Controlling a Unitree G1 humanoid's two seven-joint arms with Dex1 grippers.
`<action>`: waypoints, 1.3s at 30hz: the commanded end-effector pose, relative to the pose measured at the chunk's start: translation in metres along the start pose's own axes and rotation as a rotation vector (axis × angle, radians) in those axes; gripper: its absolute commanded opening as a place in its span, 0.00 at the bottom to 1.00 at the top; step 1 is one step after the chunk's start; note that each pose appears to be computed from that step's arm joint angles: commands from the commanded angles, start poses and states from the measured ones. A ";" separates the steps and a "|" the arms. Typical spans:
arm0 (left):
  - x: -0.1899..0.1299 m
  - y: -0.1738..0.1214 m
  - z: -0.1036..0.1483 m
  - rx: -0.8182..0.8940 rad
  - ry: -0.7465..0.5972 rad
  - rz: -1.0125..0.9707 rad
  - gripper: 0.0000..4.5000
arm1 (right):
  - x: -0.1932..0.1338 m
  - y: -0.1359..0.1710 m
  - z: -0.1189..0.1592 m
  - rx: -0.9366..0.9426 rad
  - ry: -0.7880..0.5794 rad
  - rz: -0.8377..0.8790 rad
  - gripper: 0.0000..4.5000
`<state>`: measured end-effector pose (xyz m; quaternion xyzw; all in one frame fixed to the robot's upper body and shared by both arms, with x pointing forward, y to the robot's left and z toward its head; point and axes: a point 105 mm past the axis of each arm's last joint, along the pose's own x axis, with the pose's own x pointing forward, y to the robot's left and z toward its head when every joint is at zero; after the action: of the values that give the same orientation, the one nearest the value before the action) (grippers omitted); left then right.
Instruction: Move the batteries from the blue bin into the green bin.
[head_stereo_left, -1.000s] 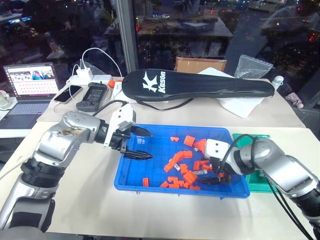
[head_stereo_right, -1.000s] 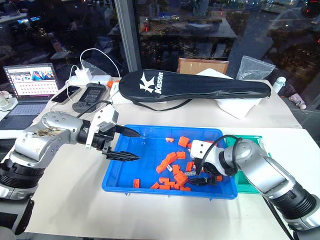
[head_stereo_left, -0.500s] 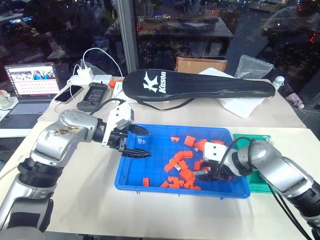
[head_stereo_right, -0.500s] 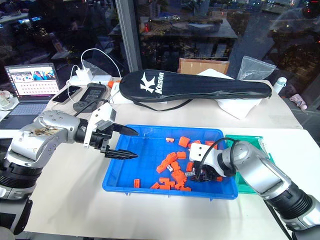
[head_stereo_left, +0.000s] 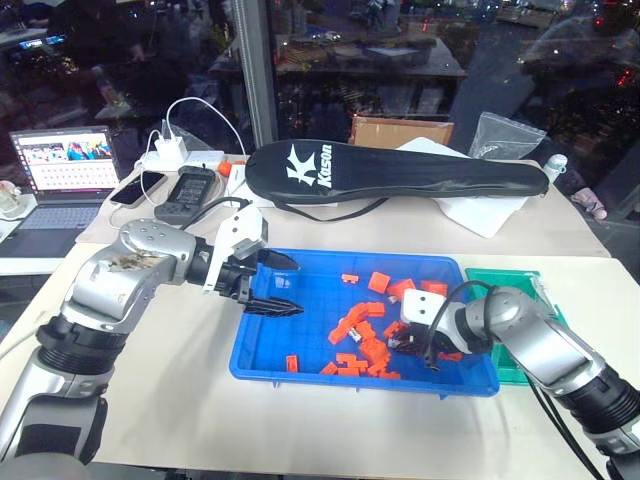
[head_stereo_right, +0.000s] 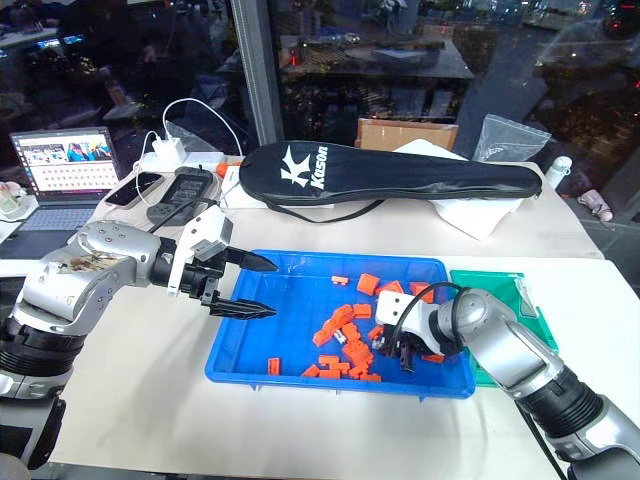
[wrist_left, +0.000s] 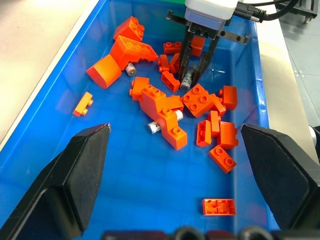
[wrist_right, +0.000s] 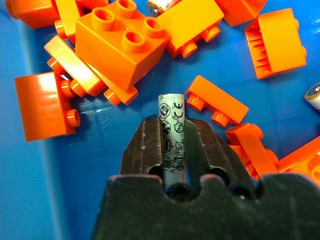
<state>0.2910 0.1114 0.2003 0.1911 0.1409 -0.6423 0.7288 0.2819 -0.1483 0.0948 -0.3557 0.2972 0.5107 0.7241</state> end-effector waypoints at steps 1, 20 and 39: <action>-0.001 0.000 0.020 0.048 -0.082 -0.030 1.00 | -0.041 -0.019 0.024 -0.024 -0.066 -0.111 0.06; 0.016 0.010 0.063 0.088 -0.285 -0.108 1.00 | -0.152 -0.049 -0.074 0.317 0.197 -0.531 0.06; 0.009 0.023 0.040 0.121 -0.164 -0.013 1.00 | -0.133 -0.066 0.008 0.136 -0.068 -0.497 0.98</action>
<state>0.3099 0.0806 0.2344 0.1525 0.0454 -0.6811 0.7147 0.3061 -0.2567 0.2106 -0.3642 0.2462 0.2602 0.8597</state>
